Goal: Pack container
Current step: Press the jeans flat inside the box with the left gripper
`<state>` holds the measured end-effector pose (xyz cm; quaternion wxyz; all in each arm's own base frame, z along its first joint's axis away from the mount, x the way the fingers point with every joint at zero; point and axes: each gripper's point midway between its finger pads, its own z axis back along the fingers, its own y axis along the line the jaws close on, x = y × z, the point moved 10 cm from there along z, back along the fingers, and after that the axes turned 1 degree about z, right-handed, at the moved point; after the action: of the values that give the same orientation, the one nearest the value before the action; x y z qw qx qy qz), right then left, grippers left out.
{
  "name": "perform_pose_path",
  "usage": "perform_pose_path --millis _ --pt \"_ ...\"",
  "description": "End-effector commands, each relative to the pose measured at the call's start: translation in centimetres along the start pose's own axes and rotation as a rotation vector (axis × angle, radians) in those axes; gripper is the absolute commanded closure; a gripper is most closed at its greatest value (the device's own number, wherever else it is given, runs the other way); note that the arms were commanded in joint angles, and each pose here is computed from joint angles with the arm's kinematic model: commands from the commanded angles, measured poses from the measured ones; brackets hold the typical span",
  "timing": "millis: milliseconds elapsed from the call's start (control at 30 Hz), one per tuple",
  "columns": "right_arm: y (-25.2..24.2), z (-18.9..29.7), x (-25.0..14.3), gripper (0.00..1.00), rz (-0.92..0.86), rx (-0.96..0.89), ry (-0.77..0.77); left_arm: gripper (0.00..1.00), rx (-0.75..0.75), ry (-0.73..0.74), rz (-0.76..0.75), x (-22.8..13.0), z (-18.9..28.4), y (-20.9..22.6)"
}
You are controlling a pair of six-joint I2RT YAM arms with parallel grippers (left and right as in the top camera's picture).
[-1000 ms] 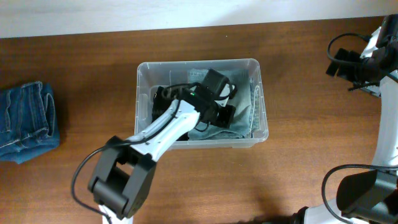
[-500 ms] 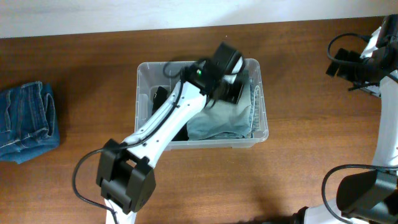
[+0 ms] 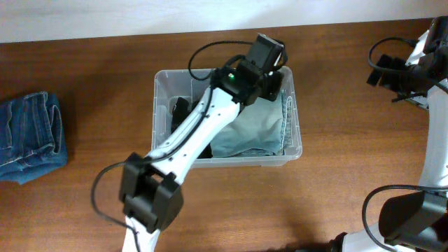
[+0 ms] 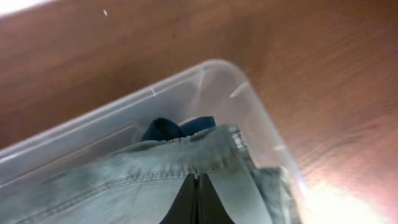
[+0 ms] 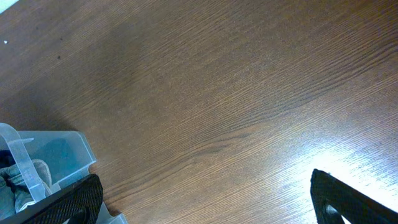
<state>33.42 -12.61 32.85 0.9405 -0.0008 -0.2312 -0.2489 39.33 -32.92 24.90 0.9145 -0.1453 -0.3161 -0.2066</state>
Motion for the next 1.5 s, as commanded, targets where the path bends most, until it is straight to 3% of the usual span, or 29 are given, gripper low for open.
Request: perform_pose_path --millis 0,200,333,667,800,1033,1167,1467 --pt "-0.1 0.3 0.1 0.01 0.005 -0.008 -0.012 0.99 0.029 0.088 -0.019 -2.4 -4.8 0.3" --pt "-0.1 0.3 0.1 0.01 0.005 -0.008 -0.012 1.00 0.083 0.239 -0.019 -6.9 -11.4 1.8" --pt "-0.1 0.3 0.1 0.02 0.005 -0.008 -0.012 0.99 0.098 0.264 -0.006 -7.5 -12.4 2.8" --pt "-0.1 0.3 0.1 0.01 0.005 -0.008 -0.012 0.99 0.037 0.064 -0.004 0.5 -2.3 0.7" --pt "-0.1 0.3 0.1 0.01 0.005 -0.008 -0.012 0.99 0.019 0.062 -0.017 1.0 0.6 -0.3" --pt "-0.1 0.3 0.1 0.01 0.005 -0.008 -0.012 0.99 -0.101 0.195 -0.062 -1.5 1.1 -3.8" --pt "-0.1 0.3 0.1 0.02 0.005 -0.008 -0.012 0.99 -0.103 0.248 -0.093 -2.9 0.6 -5.3" --pt "-0.1 0.3 0.1 0.02 0.005 -0.008 -0.012 0.99 -0.010 0.391 -0.136 -7.1 -5.1 -5.8"
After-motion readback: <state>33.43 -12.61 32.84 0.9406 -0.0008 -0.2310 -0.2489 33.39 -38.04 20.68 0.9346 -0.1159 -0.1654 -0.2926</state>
